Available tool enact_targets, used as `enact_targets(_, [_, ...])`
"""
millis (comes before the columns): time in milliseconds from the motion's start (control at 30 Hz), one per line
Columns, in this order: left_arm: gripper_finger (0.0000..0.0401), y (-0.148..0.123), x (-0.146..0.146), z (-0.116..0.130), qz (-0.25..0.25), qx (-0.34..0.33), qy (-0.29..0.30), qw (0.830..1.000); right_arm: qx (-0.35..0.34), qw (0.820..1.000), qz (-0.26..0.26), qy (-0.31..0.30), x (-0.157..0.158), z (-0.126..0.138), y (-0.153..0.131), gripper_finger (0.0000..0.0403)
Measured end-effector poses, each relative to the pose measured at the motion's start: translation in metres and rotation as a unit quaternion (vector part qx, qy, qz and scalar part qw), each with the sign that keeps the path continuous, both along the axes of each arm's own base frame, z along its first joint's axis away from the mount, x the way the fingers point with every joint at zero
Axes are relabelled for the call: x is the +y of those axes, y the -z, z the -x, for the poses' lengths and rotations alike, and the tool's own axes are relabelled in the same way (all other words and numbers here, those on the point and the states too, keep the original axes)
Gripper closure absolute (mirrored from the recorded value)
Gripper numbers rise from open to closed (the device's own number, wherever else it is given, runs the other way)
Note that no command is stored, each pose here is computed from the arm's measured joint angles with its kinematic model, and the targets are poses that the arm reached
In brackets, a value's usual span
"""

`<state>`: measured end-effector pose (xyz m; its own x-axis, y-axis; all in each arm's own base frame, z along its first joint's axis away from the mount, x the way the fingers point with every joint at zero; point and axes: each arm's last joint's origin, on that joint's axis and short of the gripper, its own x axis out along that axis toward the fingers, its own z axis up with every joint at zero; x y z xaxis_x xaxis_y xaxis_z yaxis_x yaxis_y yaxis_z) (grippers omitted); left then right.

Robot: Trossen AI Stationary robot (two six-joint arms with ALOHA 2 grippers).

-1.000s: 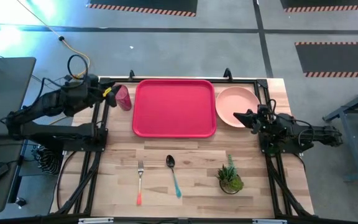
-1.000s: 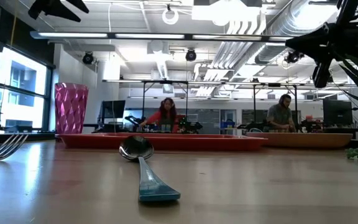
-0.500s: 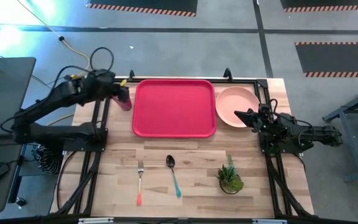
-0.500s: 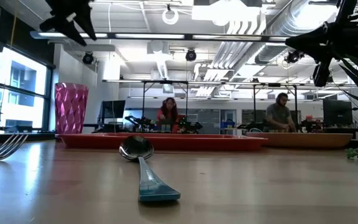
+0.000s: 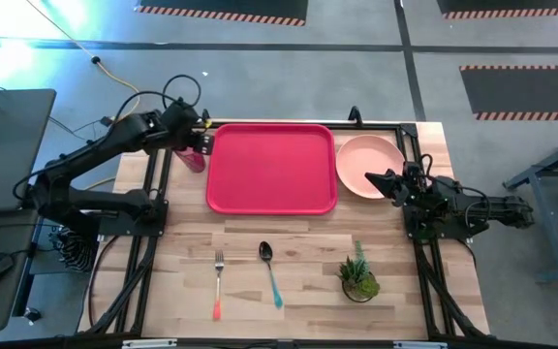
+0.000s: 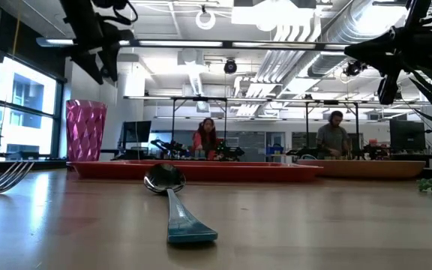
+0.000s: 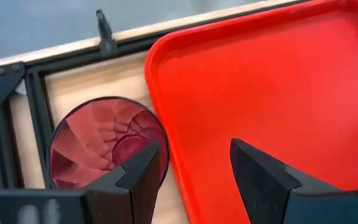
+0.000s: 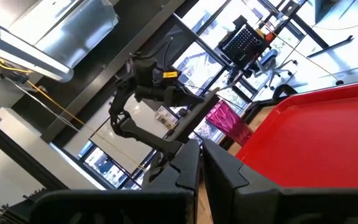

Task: Pick and place plate/cup/fork/spoon on tray
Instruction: Put the red cup on the red tray

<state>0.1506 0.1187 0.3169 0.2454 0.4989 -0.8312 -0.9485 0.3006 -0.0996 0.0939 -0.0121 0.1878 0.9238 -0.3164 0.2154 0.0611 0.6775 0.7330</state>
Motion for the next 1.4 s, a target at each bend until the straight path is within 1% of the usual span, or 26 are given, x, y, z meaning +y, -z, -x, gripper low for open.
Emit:
enact_targets(333, [0.0222, 0.020, 0.011, -0.015, 0.042, 0.055, -0.005, 0.998, 0.004, 1.000, 0.000, 0.000, 0.000, 0.000, 0.001, 0.0391])
enact_targets(600, [0.0222, 0.037, 0.021, -0.027, 0.060, 0.095, -0.009, 0.994, 0.005, 1.000, 0.000, -0.001, 0.000, 0.000, 0.001, 0.0391])
enact_targets(900, [0.0226, 0.052, 0.033, -0.031, 0.082, 0.122, -0.024, 0.989, 0.005, 1.000, 0.000, 0.000, 0.000, 0.000, 0.001, 0.0391])
enact_targets(1033, [0.0255, 0.055, 0.036, -0.031, 0.092, 0.125, -0.022, 0.988, 0.006, 1.000, 0.000, -0.001, 0.000, 0.000, 0.001, 0.0391])
enact_targets(1400, [0.0373, 0.055, 0.038, -0.029, 0.083, 0.146, -0.007, 0.986, 0.007, 1.000, 0.000, -0.001, 0.000, 0.000, 0.001, 0.0391])
